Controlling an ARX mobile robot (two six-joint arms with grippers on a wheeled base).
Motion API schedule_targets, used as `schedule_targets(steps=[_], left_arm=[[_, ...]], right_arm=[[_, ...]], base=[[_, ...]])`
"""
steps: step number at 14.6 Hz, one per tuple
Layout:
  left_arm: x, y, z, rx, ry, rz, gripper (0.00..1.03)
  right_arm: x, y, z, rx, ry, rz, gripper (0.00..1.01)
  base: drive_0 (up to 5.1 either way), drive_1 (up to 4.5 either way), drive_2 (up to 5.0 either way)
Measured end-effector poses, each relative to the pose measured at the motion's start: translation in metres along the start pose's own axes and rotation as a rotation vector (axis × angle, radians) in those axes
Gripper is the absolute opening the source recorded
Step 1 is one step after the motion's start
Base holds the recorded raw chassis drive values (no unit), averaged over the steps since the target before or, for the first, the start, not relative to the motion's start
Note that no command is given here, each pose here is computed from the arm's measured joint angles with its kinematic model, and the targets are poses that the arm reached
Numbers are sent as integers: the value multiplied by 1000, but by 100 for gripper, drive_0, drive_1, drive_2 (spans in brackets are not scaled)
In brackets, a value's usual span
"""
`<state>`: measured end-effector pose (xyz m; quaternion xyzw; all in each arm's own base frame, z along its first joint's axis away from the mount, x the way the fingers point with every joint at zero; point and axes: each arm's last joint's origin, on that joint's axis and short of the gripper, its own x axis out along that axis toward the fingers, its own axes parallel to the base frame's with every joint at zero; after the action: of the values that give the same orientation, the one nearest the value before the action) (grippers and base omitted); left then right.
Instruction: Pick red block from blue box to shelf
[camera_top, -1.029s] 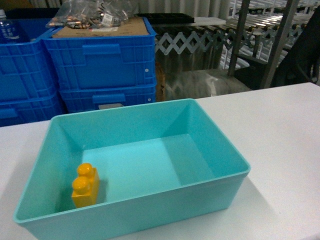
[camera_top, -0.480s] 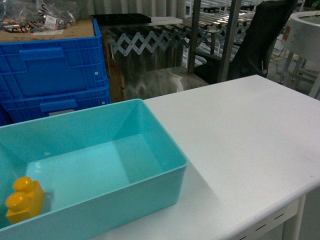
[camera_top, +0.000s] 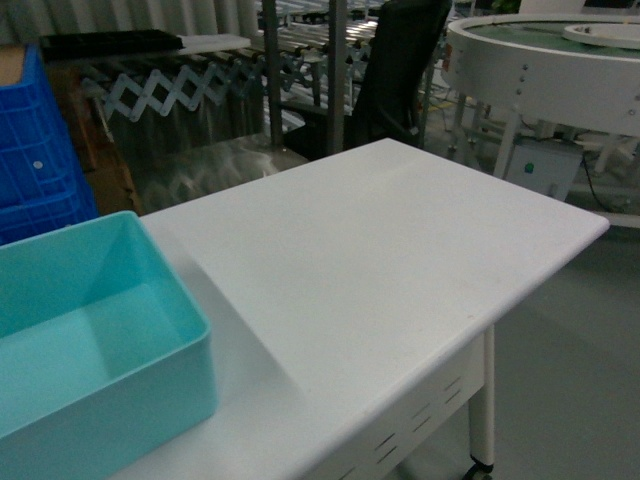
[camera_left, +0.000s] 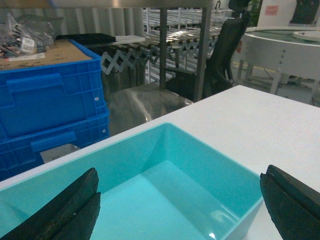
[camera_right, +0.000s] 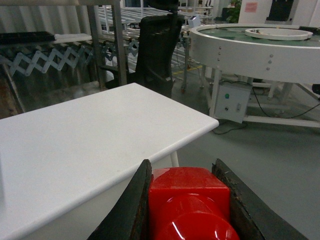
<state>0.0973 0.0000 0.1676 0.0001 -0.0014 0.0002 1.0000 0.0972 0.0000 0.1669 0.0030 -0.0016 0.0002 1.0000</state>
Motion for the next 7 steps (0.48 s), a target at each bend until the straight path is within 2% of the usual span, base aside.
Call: schedule_targets(steps=[7], left_arm=[[0, 0, 0, 0, 0, 0, 98]], right_arm=[[0, 0, 0, 0, 0, 0, 28]], base=[[-160, -160, -160]])
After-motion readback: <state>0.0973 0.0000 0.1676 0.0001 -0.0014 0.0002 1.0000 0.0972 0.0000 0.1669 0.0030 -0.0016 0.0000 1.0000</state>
